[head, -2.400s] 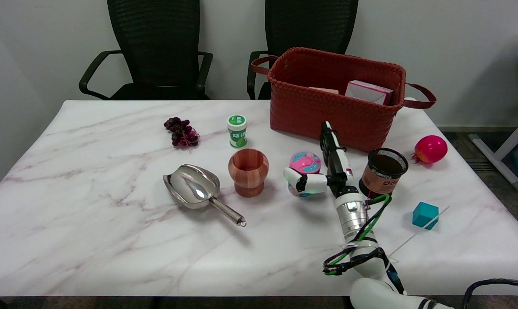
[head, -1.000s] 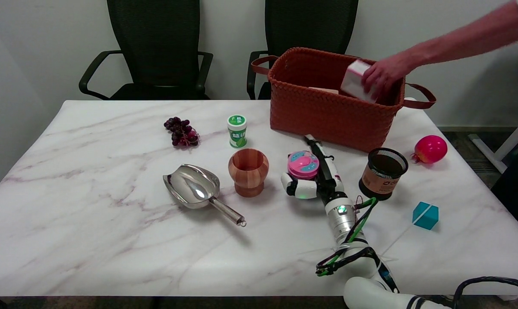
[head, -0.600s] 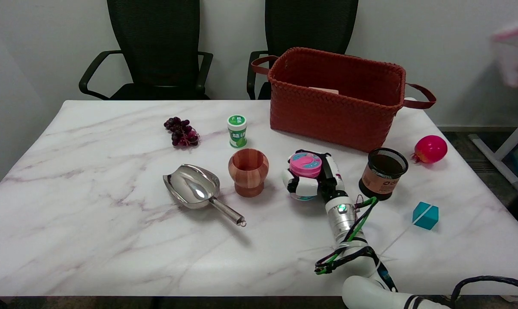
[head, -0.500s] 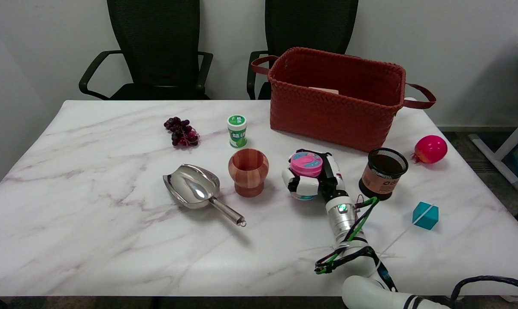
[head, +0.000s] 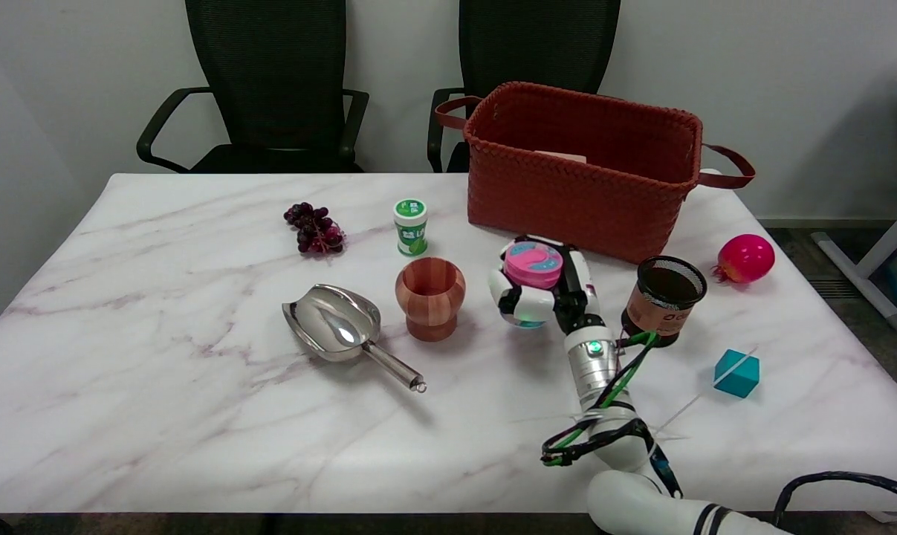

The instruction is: Pick up the pink gum jar.

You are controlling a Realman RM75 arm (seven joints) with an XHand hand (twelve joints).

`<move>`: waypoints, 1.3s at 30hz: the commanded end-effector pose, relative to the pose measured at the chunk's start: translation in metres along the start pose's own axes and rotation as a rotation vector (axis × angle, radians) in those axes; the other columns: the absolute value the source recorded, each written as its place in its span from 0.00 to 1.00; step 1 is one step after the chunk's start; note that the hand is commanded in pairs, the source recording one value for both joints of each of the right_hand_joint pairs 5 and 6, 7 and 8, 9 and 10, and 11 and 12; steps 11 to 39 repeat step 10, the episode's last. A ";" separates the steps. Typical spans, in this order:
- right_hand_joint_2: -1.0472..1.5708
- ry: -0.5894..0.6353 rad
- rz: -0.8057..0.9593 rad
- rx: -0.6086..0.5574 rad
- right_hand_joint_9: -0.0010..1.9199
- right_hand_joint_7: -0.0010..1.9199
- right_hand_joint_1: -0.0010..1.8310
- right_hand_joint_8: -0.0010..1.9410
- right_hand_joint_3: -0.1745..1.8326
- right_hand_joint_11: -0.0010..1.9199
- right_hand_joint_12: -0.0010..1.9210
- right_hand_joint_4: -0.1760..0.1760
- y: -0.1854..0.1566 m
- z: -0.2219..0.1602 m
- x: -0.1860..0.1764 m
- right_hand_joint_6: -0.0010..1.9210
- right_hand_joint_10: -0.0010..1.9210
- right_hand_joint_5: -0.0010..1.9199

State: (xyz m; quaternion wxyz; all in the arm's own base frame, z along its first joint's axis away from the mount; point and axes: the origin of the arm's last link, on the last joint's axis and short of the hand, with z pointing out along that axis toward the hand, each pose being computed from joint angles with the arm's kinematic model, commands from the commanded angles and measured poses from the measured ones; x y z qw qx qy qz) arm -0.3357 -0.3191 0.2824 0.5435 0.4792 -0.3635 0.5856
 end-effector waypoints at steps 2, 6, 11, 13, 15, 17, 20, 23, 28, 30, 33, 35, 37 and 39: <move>0.70 0.034 0.033 0.344 0.71 0.77 0.64 0.76 0.78 0.65 0.65 0.50 -0.092 0.044 0.002 0.74 0.71 0.74; 0.71 0.057 0.003 0.401 0.73 0.78 0.64 0.77 0.77 0.66 0.66 0.50 -0.112 0.064 0.014 0.73 0.73 0.73; 0.71 0.098 -0.088 0.440 0.73 0.78 0.64 0.77 0.77 0.66 0.66 0.50 -0.137 0.089 0.031 0.72 0.73 0.72; 0.71 0.098 -0.088 0.440 0.73 0.78 0.64 0.77 0.77 0.66 0.66 0.50 -0.137 0.089 0.031 0.72 0.73 0.72; 0.71 0.098 -0.088 0.440 0.73 0.78 0.64 0.77 0.77 0.66 0.66 0.50 -0.137 0.089 0.031 0.72 0.73 0.72; 0.71 0.098 -0.088 0.440 0.73 0.78 0.64 0.77 0.77 0.66 0.66 0.50 -0.137 0.089 0.031 0.72 0.73 0.72; 0.71 0.098 -0.088 0.440 0.73 0.78 0.64 0.77 0.77 0.66 0.66 0.50 -0.137 0.089 0.031 0.72 0.73 0.72; 0.71 0.098 -0.088 0.440 0.73 0.78 0.64 0.77 0.77 0.66 0.66 0.50 -0.137 0.089 0.031 0.72 0.73 0.72; 0.71 0.098 -0.088 0.440 0.73 0.78 0.64 0.77 0.77 0.66 0.66 0.50 -0.137 0.089 0.031 0.72 0.73 0.72; 0.71 0.098 -0.088 0.440 0.73 0.78 0.64 0.77 0.77 0.66 0.66 0.50 -0.137 0.089 0.031 0.72 0.73 0.72; 0.71 0.098 -0.088 0.440 0.73 0.78 0.64 0.77 0.77 0.66 0.66 0.50 -0.137 0.089 0.031 0.72 0.73 0.72; 0.71 0.098 -0.088 0.440 0.73 0.78 0.64 0.77 0.77 0.66 0.66 0.50 -0.137 0.089 0.031 0.72 0.73 0.72; 0.71 0.098 -0.088 0.440 0.73 0.78 0.64 0.77 0.77 0.66 0.66 0.50 -0.137 0.089 0.031 0.72 0.73 0.72; 0.71 0.098 -0.088 0.440 0.73 0.78 0.64 0.77 0.77 0.66 0.66 0.50 -0.137 0.089 0.031 0.72 0.73 0.72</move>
